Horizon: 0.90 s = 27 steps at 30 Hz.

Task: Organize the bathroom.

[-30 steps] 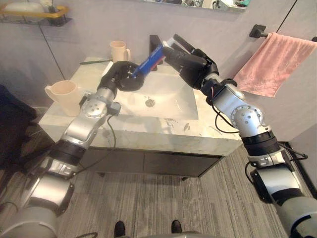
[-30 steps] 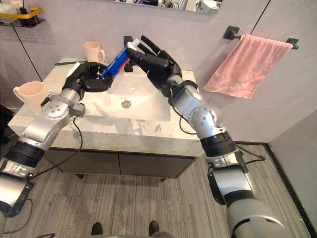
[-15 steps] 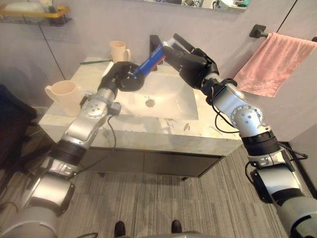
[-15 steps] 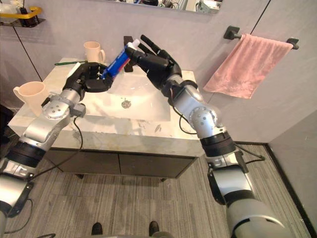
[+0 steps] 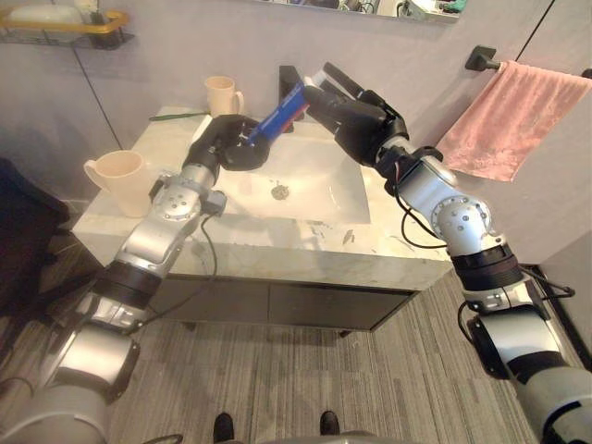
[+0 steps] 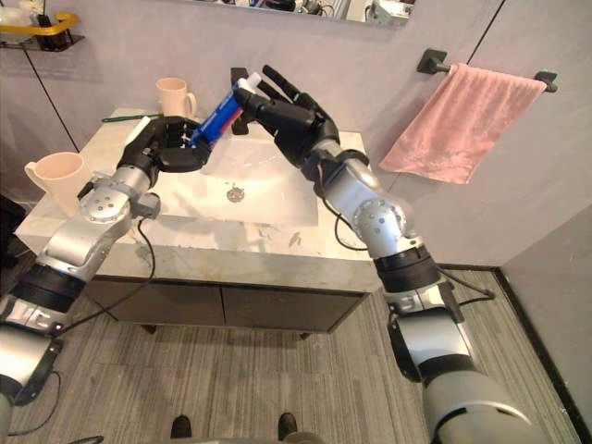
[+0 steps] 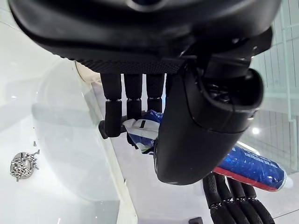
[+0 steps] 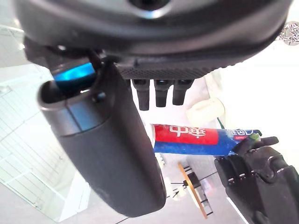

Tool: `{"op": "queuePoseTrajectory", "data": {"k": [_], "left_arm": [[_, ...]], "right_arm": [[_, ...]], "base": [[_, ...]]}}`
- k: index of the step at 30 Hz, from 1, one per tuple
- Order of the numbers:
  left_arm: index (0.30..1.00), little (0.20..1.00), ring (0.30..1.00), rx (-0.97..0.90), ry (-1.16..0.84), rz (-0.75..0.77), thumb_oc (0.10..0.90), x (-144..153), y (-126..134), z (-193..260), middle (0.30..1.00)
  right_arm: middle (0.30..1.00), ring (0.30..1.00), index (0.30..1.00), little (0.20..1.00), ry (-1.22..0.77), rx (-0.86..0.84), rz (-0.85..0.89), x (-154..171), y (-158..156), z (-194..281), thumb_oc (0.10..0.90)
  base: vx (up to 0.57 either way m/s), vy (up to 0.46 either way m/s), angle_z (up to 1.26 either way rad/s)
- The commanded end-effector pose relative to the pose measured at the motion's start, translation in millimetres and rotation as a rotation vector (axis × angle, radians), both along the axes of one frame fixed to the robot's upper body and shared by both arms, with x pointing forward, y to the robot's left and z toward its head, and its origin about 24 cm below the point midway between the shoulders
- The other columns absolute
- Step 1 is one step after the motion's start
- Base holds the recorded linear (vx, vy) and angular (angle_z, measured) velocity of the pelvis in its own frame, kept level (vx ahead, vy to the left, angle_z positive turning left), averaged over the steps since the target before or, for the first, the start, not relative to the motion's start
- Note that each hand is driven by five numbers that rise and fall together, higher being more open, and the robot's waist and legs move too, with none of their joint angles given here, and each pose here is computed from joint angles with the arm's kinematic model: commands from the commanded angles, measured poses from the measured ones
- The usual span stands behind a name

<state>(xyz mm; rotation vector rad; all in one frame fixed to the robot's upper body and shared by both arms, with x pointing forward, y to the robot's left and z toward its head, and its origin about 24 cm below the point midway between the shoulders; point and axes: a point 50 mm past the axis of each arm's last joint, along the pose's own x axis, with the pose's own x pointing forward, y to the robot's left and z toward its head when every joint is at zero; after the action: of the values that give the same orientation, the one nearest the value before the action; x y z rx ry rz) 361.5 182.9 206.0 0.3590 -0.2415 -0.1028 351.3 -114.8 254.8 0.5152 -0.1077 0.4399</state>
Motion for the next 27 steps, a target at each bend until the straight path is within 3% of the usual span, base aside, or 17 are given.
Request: {"op": "queuePoseTrajectory", "data": {"k": [1,27], "left_arm": [[0.300,0.300,0.300,-0.032,-0.254,-0.050,0.400,4.3,-20.5,63.6,0.300],[0.300,0.300,0.300,-0.030,-0.262,-0.051,0.400,4.2,-23.7,67.7,0.300]], "right_arm": [[0.900,0.900,0.900,0.900,-0.159,0.104,0.068,-2.6,10.2,46.0,0.800],[0.900,0.900,0.900,0.900,-0.123,0.098,0.068,1.4,13.2,39.5,0.800]], "base": [[0.00,0.000,0.00],[0.00,0.000,0.00]]}}
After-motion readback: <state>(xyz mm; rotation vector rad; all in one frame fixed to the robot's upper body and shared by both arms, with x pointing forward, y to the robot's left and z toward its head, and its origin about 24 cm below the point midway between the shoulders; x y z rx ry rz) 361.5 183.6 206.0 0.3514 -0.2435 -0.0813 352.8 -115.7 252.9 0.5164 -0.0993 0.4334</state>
